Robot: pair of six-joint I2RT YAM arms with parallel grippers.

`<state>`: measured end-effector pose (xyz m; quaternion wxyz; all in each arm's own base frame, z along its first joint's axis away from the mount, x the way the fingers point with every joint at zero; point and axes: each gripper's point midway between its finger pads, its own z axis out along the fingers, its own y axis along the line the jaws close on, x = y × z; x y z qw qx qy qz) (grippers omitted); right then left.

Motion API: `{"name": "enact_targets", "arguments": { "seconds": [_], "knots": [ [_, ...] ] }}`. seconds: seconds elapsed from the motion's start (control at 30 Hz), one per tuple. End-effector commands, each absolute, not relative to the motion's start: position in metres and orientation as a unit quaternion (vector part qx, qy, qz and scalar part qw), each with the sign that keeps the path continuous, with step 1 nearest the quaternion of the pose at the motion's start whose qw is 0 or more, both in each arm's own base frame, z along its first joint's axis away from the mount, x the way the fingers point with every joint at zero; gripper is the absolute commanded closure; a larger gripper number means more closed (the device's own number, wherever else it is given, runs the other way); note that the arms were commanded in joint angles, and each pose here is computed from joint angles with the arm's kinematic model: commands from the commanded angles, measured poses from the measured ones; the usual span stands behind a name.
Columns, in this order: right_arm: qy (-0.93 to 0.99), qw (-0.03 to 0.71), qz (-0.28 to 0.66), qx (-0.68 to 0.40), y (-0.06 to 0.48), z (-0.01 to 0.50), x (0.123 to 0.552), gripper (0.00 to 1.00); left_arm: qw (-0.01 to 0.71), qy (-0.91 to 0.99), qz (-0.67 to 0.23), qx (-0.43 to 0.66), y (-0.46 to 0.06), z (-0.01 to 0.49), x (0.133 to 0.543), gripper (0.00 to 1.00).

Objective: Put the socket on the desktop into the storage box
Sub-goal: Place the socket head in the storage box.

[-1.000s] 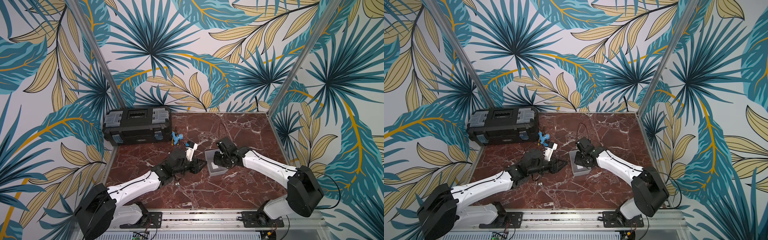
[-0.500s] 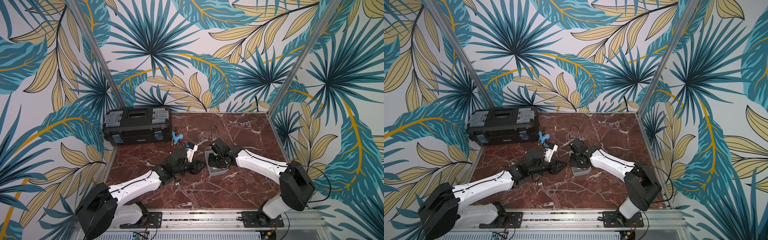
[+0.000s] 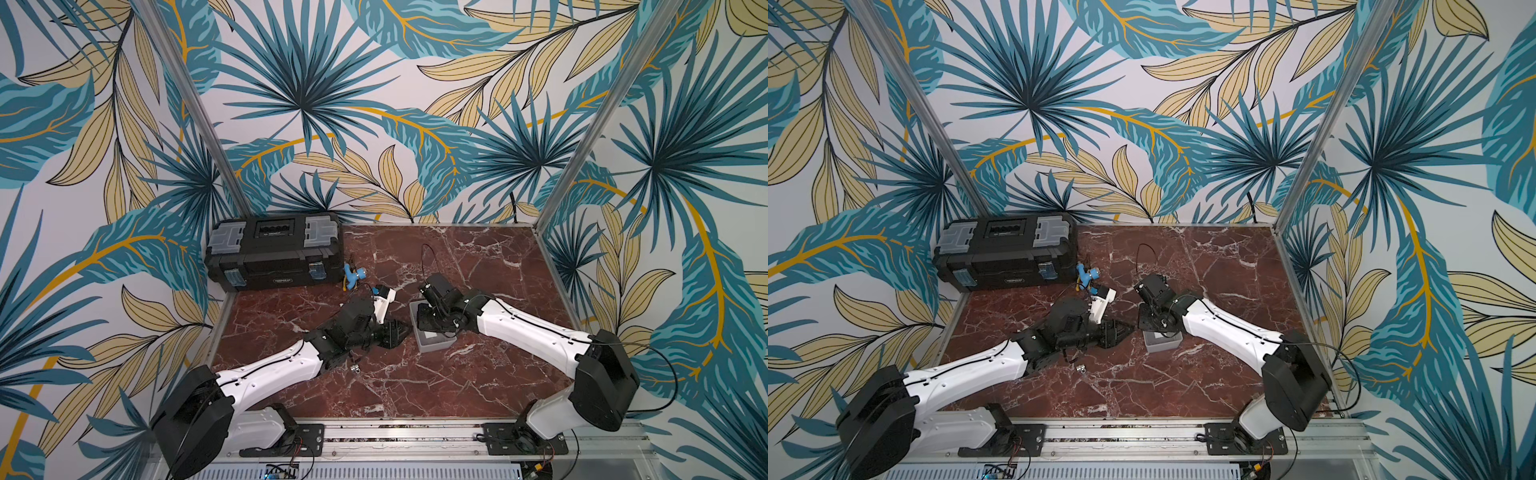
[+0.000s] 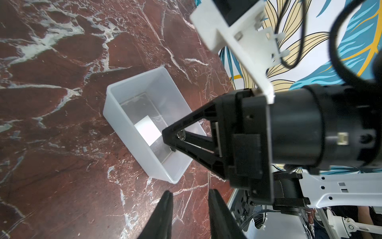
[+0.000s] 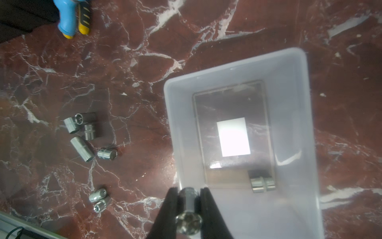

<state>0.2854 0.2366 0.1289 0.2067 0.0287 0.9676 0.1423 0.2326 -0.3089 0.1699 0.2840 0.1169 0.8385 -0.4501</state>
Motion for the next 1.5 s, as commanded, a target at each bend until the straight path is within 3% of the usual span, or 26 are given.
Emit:
{"name": "enact_targets", "arguments": {
  "seconds": [0.0,0.33,0.73,1.47],
  "knots": [
    [0.962,0.223,0.158,0.020,0.237,0.152,0.285,1.00,0.319,0.809,-0.476,0.132,-0.316,0.206,0.236,0.67],
    [0.941,0.244,0.235,0.023,0.240,0.199,0.284,1.00,0.361,0.795,-0.468,0.136,-0.312,0.217,0.244,0.68],
    [0.921,0.243,0.303,0.016,0.244,0.218,0.274,1.00,0.373,0.774,-0.488,0.154,-0.314,0.233,0.238,0.74],
    [0.935,0.243,0.254,0.043,0.223,0.197,0.280,0.99,0.359,0.790,-0.475,0.146,-0.315,0.217,0.242,0.80]
  ]
}}
